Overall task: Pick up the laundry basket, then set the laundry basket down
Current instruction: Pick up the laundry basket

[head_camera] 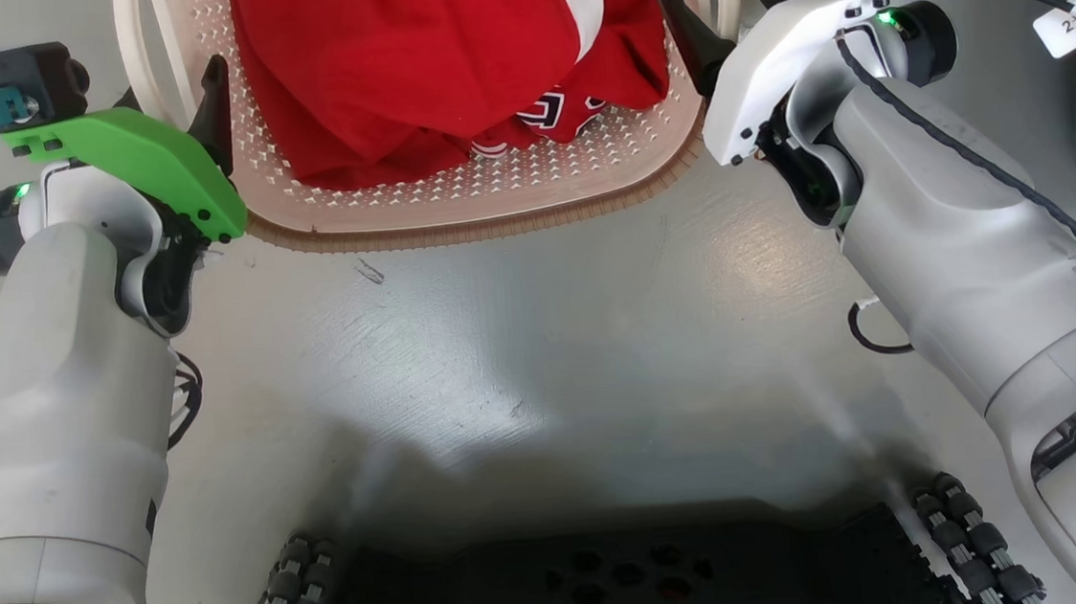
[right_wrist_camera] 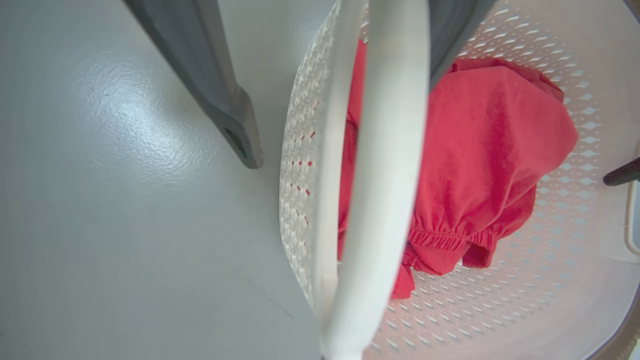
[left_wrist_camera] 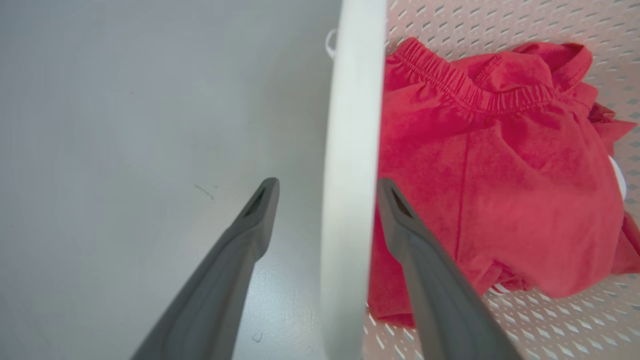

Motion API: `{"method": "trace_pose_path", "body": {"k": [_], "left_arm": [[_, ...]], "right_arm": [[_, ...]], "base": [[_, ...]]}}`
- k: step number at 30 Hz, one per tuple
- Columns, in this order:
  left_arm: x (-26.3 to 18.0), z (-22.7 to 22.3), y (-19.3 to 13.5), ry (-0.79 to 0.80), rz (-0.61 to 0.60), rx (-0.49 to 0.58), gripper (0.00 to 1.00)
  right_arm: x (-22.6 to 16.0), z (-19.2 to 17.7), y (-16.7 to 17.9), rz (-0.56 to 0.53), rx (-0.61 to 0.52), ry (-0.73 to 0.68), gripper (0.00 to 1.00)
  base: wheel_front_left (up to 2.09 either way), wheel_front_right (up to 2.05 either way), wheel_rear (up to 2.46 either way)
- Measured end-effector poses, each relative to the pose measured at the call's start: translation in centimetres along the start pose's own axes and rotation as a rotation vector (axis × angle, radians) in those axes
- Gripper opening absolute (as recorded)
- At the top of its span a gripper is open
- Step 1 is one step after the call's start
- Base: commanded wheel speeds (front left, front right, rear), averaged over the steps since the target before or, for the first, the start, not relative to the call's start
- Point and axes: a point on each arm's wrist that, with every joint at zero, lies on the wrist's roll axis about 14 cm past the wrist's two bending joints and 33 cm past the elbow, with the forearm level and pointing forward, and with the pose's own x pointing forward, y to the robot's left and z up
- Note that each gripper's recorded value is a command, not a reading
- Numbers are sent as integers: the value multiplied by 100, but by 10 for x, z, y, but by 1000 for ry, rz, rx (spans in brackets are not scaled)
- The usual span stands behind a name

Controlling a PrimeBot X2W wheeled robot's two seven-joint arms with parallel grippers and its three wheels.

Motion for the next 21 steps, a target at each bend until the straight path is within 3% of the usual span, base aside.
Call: {"method": "trace_pose_path", "body": {"k": [5,6,7,8,9,10,11,12,21], "left_arm": [[0,1,0,-6,1,3,100],[0,1,1,-5,2,2,94],[1,1,1,-4,3,2,66],[1,1,1,-2,3,2,48],[1,1,1,-1,3,-1,36],[1,1,1,1,3,-6,21],[1,0,1,1,2,-7,0],[1,1,0,-3,1,-9,0],[1,1,-12,-12,-25,-8,0]], "right_arm": [[2,1,2,7,-11,2,100],[2,2,2,9,-11,-2,100],[3,3,3,11,-13,-4,100],[3,4,3,12,-17,-7,100],[3,4,3,14,-19,-8,88],[3,5,4,14,-18,-9,49],[3,6,4,15,-19,-13,13],[3,7,4,17,-23,-16,0],[2,13,5,-5,-1,-34,0]], "base": [[0,0,0],[0,0,0],[0,0,0],[0,0,0],[0,0,0],[0,0,0],[0,0,0],[0,0,0],[0,0,0]]}}
